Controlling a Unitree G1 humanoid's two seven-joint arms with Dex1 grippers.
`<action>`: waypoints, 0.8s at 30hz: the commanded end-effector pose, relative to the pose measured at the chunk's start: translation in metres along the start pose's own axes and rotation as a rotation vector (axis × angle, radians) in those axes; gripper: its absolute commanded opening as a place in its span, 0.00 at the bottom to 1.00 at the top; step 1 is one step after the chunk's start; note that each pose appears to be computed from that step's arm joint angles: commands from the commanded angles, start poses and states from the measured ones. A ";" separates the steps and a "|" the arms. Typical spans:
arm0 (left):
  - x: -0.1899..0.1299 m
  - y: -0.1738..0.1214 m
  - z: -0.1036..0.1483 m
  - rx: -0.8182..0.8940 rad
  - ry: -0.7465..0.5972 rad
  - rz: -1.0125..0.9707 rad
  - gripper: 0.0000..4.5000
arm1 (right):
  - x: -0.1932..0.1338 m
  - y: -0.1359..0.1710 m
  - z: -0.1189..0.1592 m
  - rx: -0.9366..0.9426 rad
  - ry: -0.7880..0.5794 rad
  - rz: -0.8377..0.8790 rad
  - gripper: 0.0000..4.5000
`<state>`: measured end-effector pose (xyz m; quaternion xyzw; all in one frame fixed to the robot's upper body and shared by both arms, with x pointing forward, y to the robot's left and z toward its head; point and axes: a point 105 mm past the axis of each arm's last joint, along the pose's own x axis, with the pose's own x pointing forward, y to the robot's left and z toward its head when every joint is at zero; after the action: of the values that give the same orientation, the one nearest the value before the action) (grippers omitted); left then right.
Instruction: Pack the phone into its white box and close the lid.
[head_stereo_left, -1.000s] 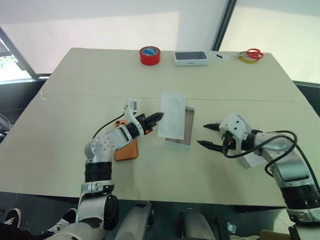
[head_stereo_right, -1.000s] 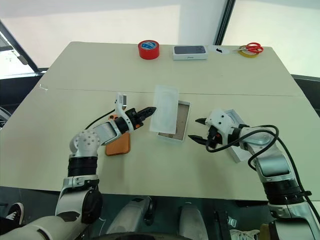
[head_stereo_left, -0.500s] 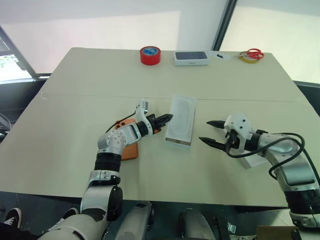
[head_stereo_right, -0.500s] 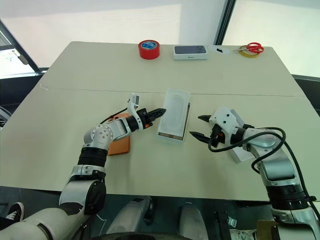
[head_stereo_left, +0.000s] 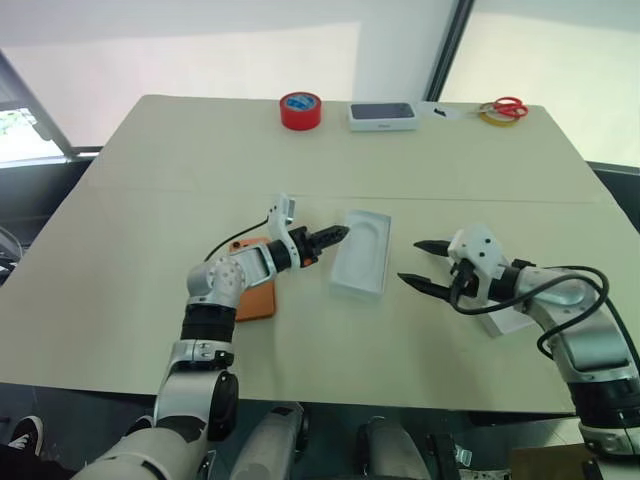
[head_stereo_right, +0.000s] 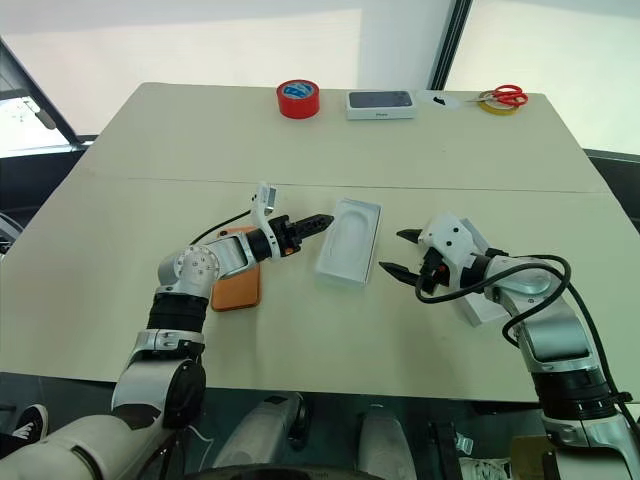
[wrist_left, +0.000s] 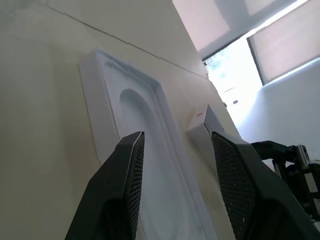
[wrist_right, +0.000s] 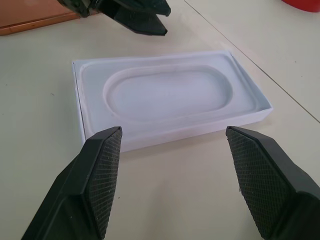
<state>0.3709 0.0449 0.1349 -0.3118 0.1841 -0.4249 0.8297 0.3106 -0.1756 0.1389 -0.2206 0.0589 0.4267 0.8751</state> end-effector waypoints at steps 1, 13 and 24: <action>-0.011 -0.016 0.012 0.100 -0.032 -0.053 0.52 | 0.010 0.000 0.023 -0.033 -0.083 0.008 0.78; -0.099 0.015 0.048 0.681 -0.142 0.119 0.53 | 0.085 0.005 0.042 -0.128 -0.127 -0.061 0.00; -0.169 0.047 0.053 0.224 -0.206 0.315 0.53 | 0.114 0.055 0.087 -0.172 -0.291 0.183 0.00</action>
<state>0.3365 0.2164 0.1346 -0.2219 0.1143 -0.2783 0.9275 0.3381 -0.0381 0.1457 -0.2227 -0.0457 0.5180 0.8246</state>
